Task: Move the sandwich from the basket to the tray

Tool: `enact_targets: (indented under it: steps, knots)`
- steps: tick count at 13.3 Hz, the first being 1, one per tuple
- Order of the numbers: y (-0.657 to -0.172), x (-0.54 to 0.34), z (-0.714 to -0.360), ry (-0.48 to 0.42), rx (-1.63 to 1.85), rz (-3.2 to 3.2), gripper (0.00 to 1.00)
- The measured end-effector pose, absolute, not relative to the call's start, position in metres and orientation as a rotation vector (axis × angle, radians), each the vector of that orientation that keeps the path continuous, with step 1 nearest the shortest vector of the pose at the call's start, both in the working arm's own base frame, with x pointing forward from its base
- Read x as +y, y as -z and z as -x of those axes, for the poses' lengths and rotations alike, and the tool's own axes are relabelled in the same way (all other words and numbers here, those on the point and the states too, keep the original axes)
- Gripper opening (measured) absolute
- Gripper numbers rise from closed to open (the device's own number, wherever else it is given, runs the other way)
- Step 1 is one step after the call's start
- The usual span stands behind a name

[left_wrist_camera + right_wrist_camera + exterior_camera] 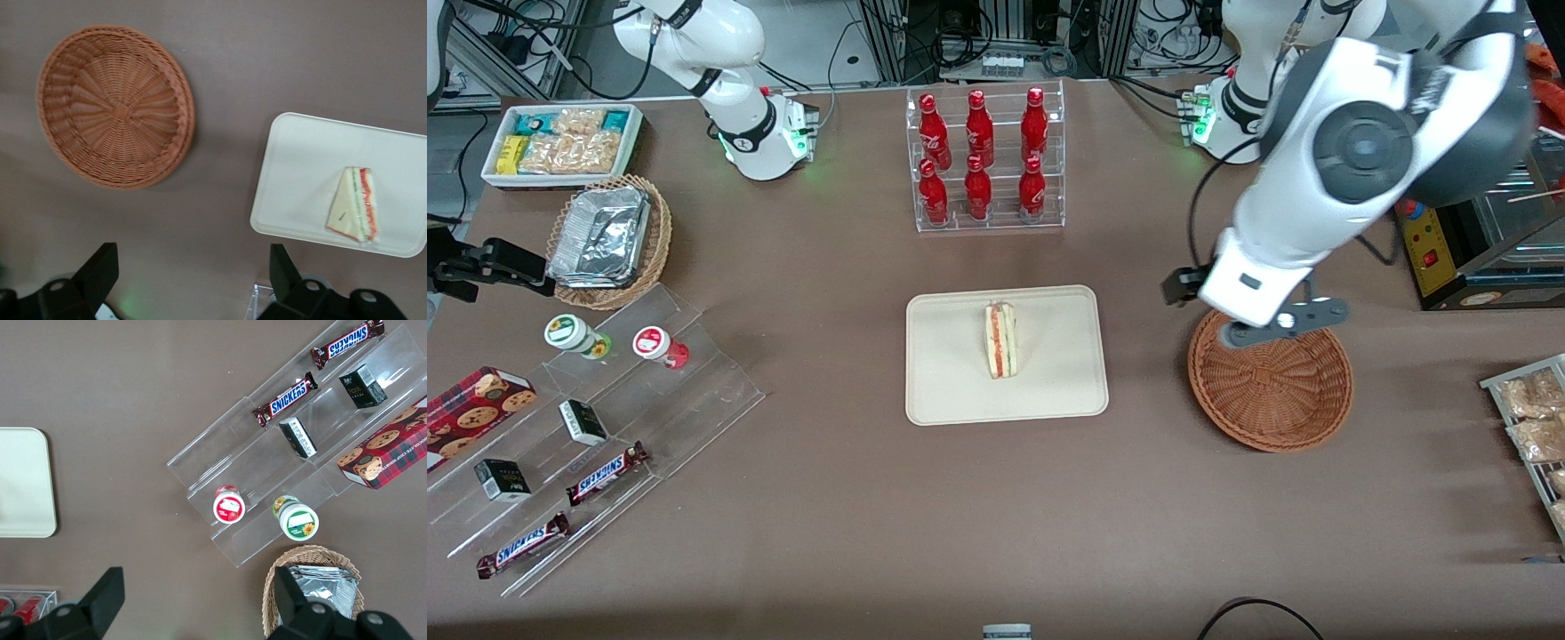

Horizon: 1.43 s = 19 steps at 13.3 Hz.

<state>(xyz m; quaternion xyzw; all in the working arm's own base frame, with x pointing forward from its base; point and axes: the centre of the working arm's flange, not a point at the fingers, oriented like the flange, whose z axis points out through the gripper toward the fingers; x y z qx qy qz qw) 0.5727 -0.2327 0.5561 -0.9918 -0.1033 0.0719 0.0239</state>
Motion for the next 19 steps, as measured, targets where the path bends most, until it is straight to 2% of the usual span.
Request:
enact_targets:
  steps: [9,19]
  knots:
    - [-0.604,-0.132,-0.564,-0.191,-0.280,3.085,1.00]
    - [-0.627,-0.087,-0.537,-0.154,-0.201,3.087,1.00]
